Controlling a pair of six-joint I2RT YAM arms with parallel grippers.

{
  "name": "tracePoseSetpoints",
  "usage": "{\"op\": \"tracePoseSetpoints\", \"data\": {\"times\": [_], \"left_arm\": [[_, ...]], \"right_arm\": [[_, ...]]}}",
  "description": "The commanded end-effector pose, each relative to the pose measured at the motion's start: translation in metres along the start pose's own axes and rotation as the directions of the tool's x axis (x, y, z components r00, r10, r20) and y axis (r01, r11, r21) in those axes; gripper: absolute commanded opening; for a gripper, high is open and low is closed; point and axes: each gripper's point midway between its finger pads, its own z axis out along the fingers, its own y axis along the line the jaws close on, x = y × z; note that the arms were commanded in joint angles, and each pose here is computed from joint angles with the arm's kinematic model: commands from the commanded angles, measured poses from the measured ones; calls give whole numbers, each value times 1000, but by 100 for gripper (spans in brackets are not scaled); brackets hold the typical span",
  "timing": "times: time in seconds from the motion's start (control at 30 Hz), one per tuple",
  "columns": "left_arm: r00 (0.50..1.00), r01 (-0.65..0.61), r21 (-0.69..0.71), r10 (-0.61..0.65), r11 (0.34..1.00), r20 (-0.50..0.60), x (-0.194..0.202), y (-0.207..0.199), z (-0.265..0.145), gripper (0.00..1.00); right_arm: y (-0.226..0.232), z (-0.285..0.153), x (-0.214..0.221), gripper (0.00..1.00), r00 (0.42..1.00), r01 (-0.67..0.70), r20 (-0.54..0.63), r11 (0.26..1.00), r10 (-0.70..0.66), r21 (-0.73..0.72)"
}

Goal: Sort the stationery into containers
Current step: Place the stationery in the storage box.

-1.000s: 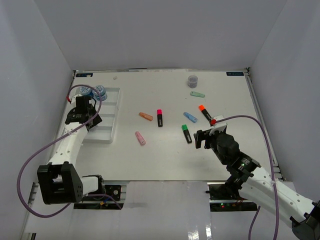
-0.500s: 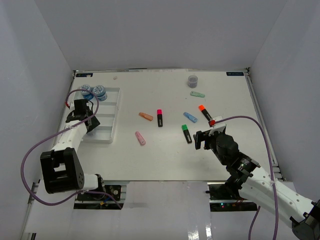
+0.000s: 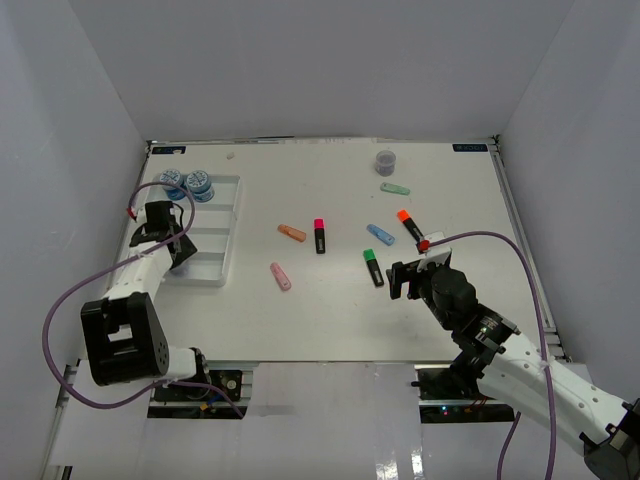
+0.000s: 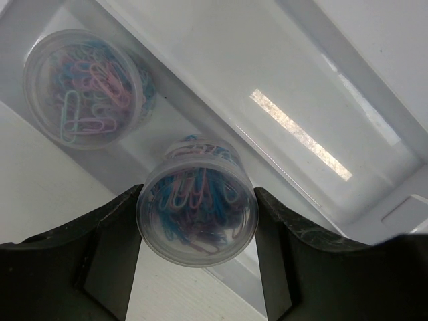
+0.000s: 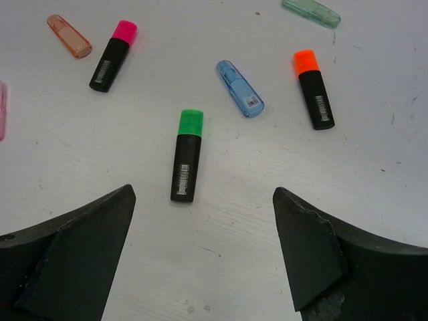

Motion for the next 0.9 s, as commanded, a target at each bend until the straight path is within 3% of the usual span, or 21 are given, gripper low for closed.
{"op": "tracePoseSetpoints", "data": {"times": [0.0,0.13,0.5,0.73,0.87], "left_arm": [[999,35,-26,-34,999,39,-12,8,4,69],[998,63,-19,-63,998,19,-13,10,12,76],[994,112,7,-112,994,20,-21,15,12,80],[987,120,177,-136,977,80,-39,-8,-26,92],[986,65,287,-106,956,131,-49,-32,-55,96]], "right_arm": [[1,1,-13,90,998,-30,52,1000,30,-3],[3,2,-12,90,999,-24,46,1000,24,-9],[5,4,-9,90,999,-17,32,1000,18,-16],[1,8,-22,90,999,-16,33,1000,16,17],[-14,21,-35,90,999,-43,10,996,42,80]]}}
